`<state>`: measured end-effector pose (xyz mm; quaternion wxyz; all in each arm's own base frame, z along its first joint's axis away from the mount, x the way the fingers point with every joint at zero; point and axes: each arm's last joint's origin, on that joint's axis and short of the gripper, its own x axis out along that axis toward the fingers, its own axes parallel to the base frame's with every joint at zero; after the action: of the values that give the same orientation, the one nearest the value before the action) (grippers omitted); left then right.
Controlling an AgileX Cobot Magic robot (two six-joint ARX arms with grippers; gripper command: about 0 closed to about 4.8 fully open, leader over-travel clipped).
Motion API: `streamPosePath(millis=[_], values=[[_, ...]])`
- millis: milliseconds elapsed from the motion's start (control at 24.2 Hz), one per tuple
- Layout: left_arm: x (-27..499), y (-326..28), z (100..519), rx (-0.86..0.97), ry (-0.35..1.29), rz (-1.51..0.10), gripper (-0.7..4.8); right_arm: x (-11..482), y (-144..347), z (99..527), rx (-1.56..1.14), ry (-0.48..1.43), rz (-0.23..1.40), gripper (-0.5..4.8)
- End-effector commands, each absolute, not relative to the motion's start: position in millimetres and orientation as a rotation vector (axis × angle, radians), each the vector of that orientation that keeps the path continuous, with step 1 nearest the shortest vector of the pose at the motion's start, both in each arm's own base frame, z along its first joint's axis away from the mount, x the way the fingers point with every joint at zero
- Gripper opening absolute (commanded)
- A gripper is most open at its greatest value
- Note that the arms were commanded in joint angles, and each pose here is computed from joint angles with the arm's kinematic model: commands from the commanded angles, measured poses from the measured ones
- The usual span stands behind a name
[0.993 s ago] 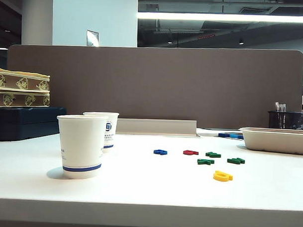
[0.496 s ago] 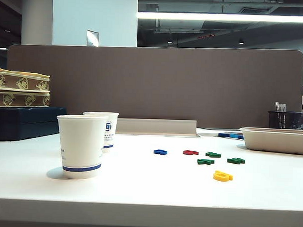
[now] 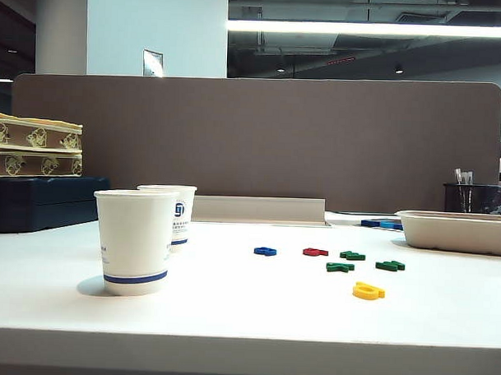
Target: Pick up the letter "c" and put it in the paper cup.
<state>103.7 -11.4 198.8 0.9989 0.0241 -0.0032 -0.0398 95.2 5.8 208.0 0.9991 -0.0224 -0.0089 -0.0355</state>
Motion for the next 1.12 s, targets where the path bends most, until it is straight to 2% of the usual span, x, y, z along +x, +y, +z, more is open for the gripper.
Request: streamPosePath(millis=[41, 538, 703, 1117], values=[[103.8, -11.3, 202.6, 0.020, -0.057, -0.076, -0.06, 96.5, 6.0, 203.7, -0.041, -0.020, -0.074, 0.16], [104.5, -9.9, 198.5, 0.016, -0.040, -0.026, -0.06, 99.6, 6.4, 188.8, -0.045, 0.005, -0.072, 0.11], [105.8, -10.0, 188.9, -0.060, -0.017, -0.027, -0.06, 101.1, 6.9, 181.2, -0.046, 0.013, -0.061, 0.12], [107.4, -10.2, 169.2, -0.056, 0.036, -0.025, -0.06, 101.6, 6.9, 177.8, -0.047, 0.020, -0.062, 0.11]])
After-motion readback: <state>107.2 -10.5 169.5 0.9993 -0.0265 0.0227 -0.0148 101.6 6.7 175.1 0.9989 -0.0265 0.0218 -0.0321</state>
